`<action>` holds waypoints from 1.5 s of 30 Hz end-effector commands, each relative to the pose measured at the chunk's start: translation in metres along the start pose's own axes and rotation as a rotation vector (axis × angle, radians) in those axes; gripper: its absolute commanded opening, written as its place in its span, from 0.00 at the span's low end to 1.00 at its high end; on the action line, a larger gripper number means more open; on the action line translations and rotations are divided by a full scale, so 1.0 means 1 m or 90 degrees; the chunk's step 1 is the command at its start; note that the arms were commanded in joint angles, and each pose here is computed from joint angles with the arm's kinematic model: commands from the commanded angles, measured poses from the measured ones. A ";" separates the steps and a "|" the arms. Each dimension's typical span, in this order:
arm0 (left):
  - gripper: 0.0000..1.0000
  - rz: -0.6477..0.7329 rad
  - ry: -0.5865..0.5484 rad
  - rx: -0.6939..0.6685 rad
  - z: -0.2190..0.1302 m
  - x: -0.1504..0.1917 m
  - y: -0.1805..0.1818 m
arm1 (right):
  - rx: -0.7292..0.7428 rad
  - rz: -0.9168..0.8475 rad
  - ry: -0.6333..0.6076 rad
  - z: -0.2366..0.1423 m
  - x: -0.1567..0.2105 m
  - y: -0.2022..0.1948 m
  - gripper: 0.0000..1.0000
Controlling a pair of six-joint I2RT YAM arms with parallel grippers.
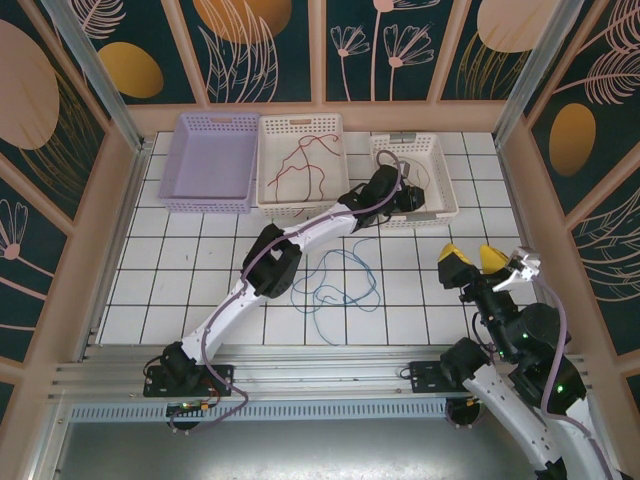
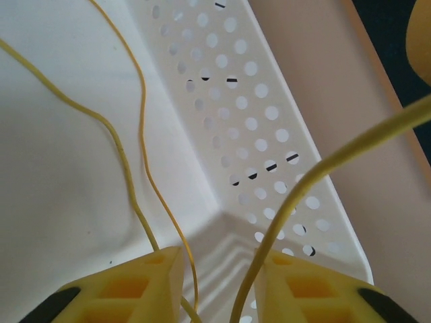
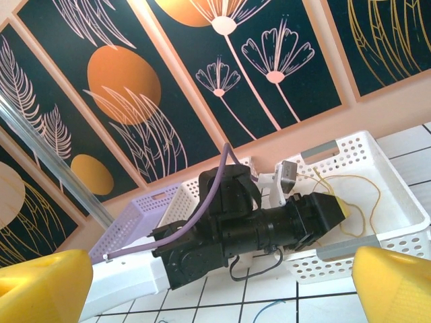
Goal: Untangle the cables
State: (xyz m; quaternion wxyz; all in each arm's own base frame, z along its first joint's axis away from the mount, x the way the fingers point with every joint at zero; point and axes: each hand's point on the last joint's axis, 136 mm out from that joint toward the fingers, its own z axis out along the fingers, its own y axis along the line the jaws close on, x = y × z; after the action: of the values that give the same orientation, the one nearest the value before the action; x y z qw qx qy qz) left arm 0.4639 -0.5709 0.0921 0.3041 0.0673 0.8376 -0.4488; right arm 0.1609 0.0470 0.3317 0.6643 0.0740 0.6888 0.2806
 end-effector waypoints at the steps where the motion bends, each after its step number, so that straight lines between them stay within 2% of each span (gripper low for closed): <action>1: 0.38 0.024 -0.024 0.003 -0.015 -0.024 -0.018 | -0.012 -0.010 -0.012 0.002 -0.003 0.004 0.99; 5: 0.49 0.038 -0.031 0.008 -0.023 -0.033 -0.029 | -0.010 -0.010 -0.012 0.003 -0.003 0.004 0.99; 10: 0.69 0.060 -0.043 0.006 -0.035 -0.046 -0.042 | -0.009 -0.009 -0.013 0.002 -0.003 0.003 0.99; 18: 0.80 0.084 -0.057 0.001 -0.050 -0.059 -0.054 | -0.007 -0.011 -0.011 0.003 -0.003 0.003 0.99; 23: 0.91 0.088 -0.086 0.040 -0.065 -0.079 -0.082 | -0.004 -0.010 -0.012 0.003 -0.002 0.002 0.99; 27: 0.98 0.106 -0.120 0.089 -0.092 -0.103 -0.119 | 0.006 -0.013 -0.007 0.005 -0.001 0.000 0.99; 32: 0.99 0.140 -0.138 0.069 -0.128 -0.116 -0.136 | 0.020 -0.016 0.004 0.009 0.003 -0.003 0.99; 38: 0.99 0.154 -0.147 -0.035 -0.183 -0.099 -0.106 | 0.038 -0.031 0.047 0.021 0.015 -0.004 0.99; 45: 0.98 0.119 -0.131 -0.153 -0.252 -0.037 -0.042 | 0.039 -0.064 0.147 0.045 0.048 0.002 0.99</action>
State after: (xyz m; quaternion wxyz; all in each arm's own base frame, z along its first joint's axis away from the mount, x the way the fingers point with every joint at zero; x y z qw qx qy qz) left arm 0.3738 -0.4140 0.2691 0.4307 0.0842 0.8251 -0.3559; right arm 0.1936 0.0734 0.2970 0.6053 0.0512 0.7585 0.2359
